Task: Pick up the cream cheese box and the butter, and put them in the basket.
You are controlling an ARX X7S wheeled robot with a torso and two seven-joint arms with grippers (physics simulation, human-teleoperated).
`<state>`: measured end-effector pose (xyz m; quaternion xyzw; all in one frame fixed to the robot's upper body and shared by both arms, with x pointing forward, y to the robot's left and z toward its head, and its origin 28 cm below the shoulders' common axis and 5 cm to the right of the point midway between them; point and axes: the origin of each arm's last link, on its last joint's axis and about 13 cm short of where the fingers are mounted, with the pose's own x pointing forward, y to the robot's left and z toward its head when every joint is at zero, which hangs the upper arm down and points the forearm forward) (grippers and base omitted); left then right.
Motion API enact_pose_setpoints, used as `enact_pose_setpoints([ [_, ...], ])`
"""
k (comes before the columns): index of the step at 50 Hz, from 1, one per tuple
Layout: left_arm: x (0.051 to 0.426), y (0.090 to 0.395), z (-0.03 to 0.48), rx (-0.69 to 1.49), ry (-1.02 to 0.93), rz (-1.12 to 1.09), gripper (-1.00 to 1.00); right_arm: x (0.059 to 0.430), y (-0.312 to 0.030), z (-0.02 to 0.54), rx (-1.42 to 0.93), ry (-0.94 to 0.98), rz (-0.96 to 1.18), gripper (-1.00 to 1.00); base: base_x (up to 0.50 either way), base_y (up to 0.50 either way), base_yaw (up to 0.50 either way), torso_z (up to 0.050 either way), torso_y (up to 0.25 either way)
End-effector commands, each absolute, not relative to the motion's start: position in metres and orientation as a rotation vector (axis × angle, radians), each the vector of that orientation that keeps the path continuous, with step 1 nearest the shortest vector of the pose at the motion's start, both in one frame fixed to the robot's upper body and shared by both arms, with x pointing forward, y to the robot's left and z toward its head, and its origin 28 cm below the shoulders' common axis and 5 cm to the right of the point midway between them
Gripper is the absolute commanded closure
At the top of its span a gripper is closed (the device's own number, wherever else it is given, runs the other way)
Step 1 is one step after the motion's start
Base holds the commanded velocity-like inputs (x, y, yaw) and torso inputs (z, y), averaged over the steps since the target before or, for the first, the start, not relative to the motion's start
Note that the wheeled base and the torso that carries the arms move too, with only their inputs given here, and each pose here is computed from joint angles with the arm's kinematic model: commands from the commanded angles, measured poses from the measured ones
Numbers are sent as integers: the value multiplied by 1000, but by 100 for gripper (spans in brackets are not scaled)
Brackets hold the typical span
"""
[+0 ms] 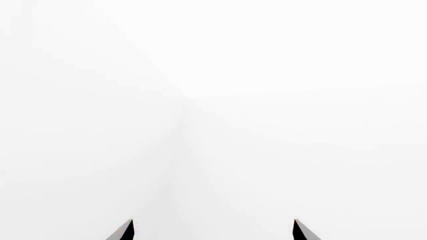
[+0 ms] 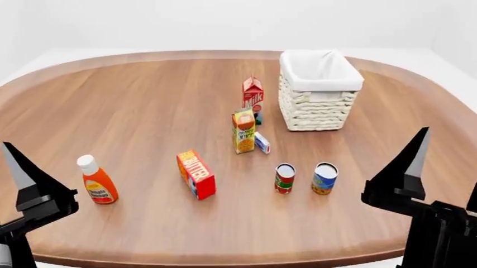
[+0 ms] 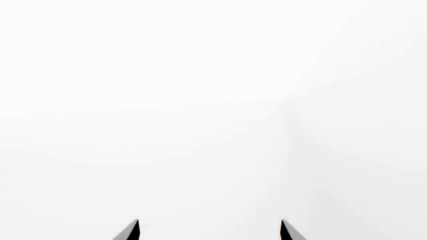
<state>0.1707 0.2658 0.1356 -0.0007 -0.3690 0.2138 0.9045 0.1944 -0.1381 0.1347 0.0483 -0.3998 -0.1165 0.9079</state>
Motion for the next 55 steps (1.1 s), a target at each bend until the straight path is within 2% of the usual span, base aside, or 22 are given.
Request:
enact_pose_setpoints([
  [1,169,268,136,14,-758,456,-100,192,-138,136,93,-827,-198,-100,500,-86,0,0,0],
  [18,171,267,135,17,-747,449,-100,193,-131,130,58,-747,-108,-100,500,-66,0,0,0],
  [55,172,266,134,18,-739,443,-100,190,-123,123,42,-719,-38,-100,500,-22,0,0,1],
])
